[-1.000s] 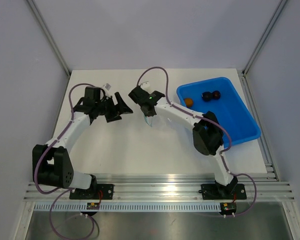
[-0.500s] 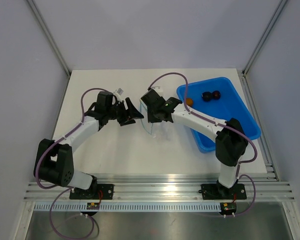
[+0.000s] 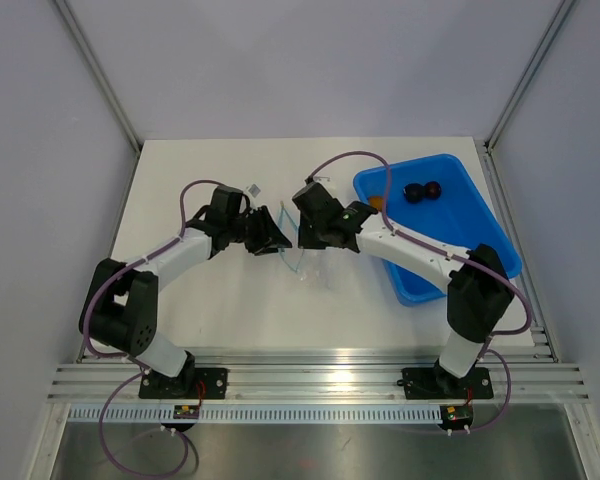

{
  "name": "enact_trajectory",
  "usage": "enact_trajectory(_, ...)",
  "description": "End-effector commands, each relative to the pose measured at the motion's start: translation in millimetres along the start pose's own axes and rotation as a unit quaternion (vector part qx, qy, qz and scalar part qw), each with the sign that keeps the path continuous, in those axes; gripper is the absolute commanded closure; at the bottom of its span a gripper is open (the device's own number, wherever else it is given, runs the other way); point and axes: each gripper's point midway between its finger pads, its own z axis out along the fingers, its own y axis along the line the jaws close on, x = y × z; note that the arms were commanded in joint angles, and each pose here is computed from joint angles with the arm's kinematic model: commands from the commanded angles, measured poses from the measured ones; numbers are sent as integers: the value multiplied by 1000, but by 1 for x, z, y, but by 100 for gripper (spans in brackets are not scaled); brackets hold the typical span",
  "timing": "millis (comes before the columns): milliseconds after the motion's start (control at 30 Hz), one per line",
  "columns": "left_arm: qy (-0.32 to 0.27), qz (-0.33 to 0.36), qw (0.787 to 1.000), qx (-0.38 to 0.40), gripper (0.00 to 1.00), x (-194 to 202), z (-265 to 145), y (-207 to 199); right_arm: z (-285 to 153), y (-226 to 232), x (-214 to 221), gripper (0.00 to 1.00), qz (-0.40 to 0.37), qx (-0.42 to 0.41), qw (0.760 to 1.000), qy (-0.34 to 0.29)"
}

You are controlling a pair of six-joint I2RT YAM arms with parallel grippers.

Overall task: Place the food in the zip-top bag and seal the zipper
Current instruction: Open the zipper of the food storage bag at the center of the board.

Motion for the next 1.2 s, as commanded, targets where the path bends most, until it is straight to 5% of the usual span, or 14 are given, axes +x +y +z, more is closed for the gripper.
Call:
enact_trajectory(0,-31,19,999,19,65,-19,-2,-20,-20,8,-24,100,48,-44,997,-33)
enact_trajectory(33,-33,20,999,19,70,-20,-4,-21,-21,3,-21,100,57,-44,997,-31)
enact_trajectory(67,-35,22,999,18,92,-21,-5,-22,-22,6,-24,100,75,-62,995,-35)
enact_trajectory(100,-31,23,999,12,100,-19,-7,-20,-25,-1,-34,100,95,-70,992,-45)
enact_trajectory(367,-67,95,992,-49,100,-55,-38,-44,-27,-21,-23,100,141,-115,982,-48)
enact_trajectory(500,-36,147,982,-115,100,-55,-41,-50,-30,-20,-23,99,147,-123,980,-53)
enact_trajectory(567,-27,184,972,-146,100,-50,-38,-62,-29,-16,-20,95,146,-135,979,-43)
enact_trajectory(733,0,216,952,-218,100,-36,-13,-46,-33,-26,-23,63,153,-111,980,-57)
enact_trajectory(867,3,221,946,-239,100,-36,-9,-36,-78,-52,-48,62,163,-97,969,-157)
enact_trajectory(1167,-16,234,936,-264,100,-55,-14,-43,-119,-178,-91,49,213,26,949,-232)
